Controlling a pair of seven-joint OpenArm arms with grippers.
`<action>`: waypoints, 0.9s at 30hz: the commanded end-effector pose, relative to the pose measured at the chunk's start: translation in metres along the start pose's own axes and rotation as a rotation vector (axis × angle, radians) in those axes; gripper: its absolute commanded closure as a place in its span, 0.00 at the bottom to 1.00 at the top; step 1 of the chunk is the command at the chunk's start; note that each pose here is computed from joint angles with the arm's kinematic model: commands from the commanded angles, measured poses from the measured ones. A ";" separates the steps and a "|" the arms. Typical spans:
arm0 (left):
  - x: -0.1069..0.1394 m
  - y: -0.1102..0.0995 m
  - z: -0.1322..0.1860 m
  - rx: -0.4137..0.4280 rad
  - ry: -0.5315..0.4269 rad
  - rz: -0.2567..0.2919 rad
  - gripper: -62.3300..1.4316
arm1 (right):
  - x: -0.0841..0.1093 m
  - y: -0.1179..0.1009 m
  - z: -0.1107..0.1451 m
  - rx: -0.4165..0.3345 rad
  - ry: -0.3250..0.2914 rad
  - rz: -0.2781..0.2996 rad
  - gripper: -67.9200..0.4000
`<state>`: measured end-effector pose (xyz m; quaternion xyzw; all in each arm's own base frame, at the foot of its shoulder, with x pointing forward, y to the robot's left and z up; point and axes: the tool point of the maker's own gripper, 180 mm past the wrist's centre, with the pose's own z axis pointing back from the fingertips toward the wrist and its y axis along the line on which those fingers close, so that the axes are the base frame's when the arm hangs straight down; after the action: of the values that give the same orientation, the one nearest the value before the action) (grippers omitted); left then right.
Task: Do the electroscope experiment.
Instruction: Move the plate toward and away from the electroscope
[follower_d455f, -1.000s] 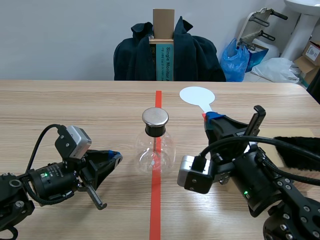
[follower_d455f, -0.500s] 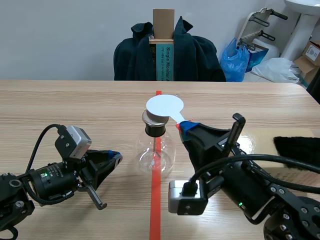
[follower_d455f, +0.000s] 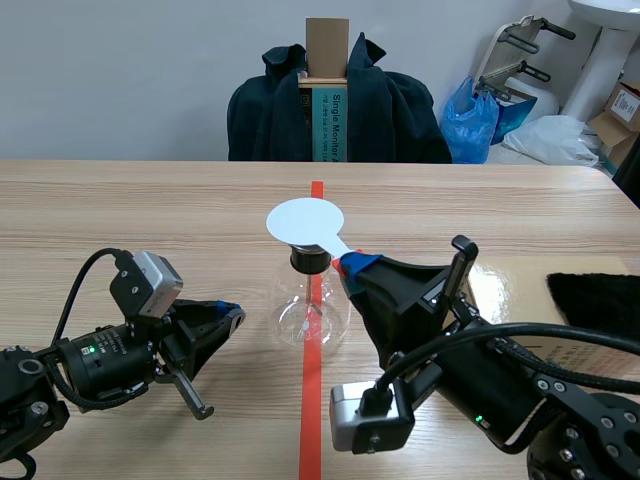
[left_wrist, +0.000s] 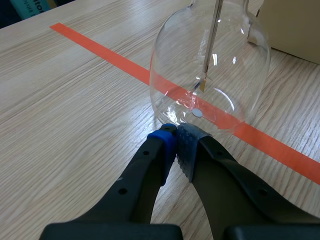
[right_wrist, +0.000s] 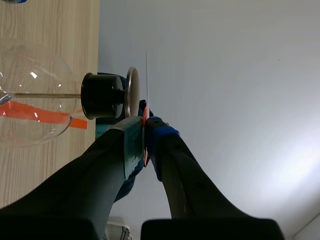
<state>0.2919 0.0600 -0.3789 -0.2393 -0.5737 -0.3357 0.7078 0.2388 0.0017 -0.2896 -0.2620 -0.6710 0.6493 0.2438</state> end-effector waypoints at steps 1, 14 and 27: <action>0.012 0.002 -0.004 0.006 -0.044 0.003 0.93 | -0.004 -0.008 -0.001 -0.025 -0.005 0.024 0.98; 0.012 0.002 -0.004 0.006 -0.044 0.003 0.93 | -0.020 -0.009 0.000 -0.027 0.085 0.023 0.98; 0.012 0.002 -0.004 0.006 -0.044 0.003 0.93 | -0.064 -0.010 0.009 -0.030 0.336 0.019 0.98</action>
<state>0.2919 0.0600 -0.3789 -0.2393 -0.5737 -0.3357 0.7078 0.2756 -0.0442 -0.2891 -0.3643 -0.6224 0.5975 0.3504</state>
